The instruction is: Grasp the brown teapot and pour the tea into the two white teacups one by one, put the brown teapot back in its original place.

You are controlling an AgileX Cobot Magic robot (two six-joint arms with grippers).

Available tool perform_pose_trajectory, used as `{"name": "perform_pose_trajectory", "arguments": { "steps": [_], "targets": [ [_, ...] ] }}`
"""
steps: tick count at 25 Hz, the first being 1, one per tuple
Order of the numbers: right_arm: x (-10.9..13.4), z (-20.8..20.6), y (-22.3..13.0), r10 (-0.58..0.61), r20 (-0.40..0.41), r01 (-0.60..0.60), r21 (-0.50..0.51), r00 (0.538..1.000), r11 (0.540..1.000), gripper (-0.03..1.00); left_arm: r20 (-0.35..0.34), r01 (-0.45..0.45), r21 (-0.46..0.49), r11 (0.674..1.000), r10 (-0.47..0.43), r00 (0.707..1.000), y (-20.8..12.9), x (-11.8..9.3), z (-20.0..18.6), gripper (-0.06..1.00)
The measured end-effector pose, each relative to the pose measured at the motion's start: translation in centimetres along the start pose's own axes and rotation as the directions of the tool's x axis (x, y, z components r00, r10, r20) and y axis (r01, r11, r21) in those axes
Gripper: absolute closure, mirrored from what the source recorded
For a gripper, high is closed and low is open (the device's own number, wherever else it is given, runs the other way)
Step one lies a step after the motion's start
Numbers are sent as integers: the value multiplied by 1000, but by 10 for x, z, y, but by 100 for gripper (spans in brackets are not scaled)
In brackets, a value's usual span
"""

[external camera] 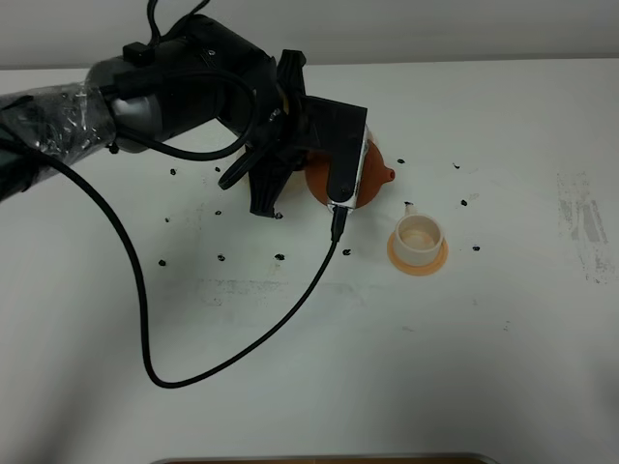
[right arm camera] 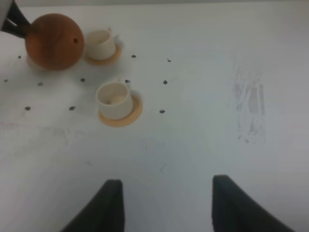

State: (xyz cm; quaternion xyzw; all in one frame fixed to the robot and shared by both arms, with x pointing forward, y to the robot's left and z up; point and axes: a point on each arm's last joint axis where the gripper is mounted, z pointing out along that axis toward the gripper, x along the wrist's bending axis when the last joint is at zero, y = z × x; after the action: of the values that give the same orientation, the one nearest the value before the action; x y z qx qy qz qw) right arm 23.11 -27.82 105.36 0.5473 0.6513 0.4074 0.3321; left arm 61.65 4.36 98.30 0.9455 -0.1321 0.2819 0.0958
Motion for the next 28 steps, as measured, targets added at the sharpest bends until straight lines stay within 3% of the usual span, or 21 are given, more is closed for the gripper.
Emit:
{"name": "perform_pose_trajectory", "arguments": {
  "steps": [8,19,28],
  "targets": [
    [0,0,0,0,-1,0,0,1000,1000,53,-32,-59,-35,998,58,998,21,-10,24,82],
    [0,0,0,1,-3,-1,-1,1000,1000,53,-46,-161,0,987,161,986,26,-15,33,82],
    [0,0,0,1,-3,-1,-1,1000,1000,53,-99,-239,8,971,238,966,33,-13,32,82]
  ]
}}
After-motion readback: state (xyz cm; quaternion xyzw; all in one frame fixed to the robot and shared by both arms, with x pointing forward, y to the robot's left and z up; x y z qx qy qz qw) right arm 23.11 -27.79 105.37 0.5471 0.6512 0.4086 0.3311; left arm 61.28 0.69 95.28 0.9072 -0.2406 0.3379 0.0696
